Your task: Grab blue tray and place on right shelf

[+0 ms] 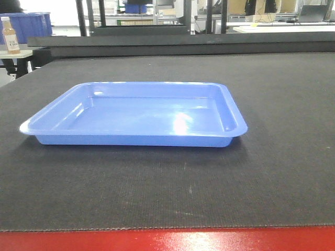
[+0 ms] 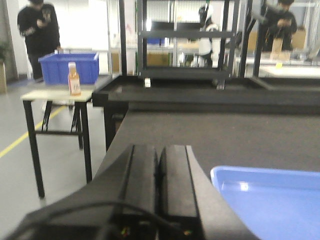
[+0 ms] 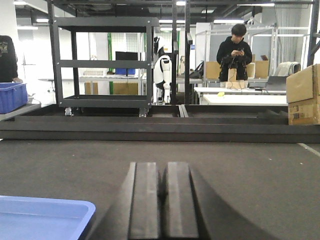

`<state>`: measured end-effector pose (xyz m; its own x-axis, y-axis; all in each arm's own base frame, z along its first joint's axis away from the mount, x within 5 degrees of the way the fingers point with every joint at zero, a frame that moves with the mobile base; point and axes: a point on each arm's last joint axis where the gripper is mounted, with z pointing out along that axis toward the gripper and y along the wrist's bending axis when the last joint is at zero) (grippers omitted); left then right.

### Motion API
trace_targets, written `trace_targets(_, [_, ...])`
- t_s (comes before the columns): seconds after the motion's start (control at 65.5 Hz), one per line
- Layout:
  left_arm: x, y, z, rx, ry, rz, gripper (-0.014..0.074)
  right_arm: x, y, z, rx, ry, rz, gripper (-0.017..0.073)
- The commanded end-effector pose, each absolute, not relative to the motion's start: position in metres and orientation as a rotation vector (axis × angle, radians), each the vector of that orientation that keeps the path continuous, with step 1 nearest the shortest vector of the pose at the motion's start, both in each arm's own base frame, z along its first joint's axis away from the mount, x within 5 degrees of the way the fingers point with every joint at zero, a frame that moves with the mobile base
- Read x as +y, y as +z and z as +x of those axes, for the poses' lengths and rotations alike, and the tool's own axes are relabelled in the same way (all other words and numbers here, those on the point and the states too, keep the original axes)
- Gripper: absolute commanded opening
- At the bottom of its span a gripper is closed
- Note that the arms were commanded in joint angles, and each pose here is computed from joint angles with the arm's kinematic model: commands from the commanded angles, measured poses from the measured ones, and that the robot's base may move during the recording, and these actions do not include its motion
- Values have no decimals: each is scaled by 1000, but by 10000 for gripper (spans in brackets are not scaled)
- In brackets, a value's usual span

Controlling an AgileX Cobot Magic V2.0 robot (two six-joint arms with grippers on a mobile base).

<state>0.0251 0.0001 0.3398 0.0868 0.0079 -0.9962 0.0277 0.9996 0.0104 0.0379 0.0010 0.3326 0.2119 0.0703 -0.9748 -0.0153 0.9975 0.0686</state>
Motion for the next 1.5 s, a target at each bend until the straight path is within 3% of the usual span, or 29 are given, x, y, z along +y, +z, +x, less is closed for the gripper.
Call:
trace_targets(0.0, [0,371,32,1520,-5,30,76,0,359,50,1330,47,45,181])
trace_targets(0.153, [-3,380,69,1666,-42,20,342,0,368,91,1446,49,49,497])
trace_targets(0.275, [-12,378,92,1744,-138,70,421,4,373,117,1536,83,19,636])
trace_targets(0.564, [-53,392,158,2008,-251,318,424,56,412,172,1822,306,-233,624])
trace_targets(0.778, [-78,395,234,2315,-232,378,423,92,410,237,2134,353,-307,624])
trace_targets(0.961, [-97,378,296,2506,-227,340,421,110,391,287,2346,360,-244,624])
trace_targets(1.205, [-109,341,356,2677,-118,284,421,126,369,336,2478,299,-13,624])
trace_targets(1.48, [-119,313,387,2676,-131,264,421,143,312,381,2599,249,-10,624])
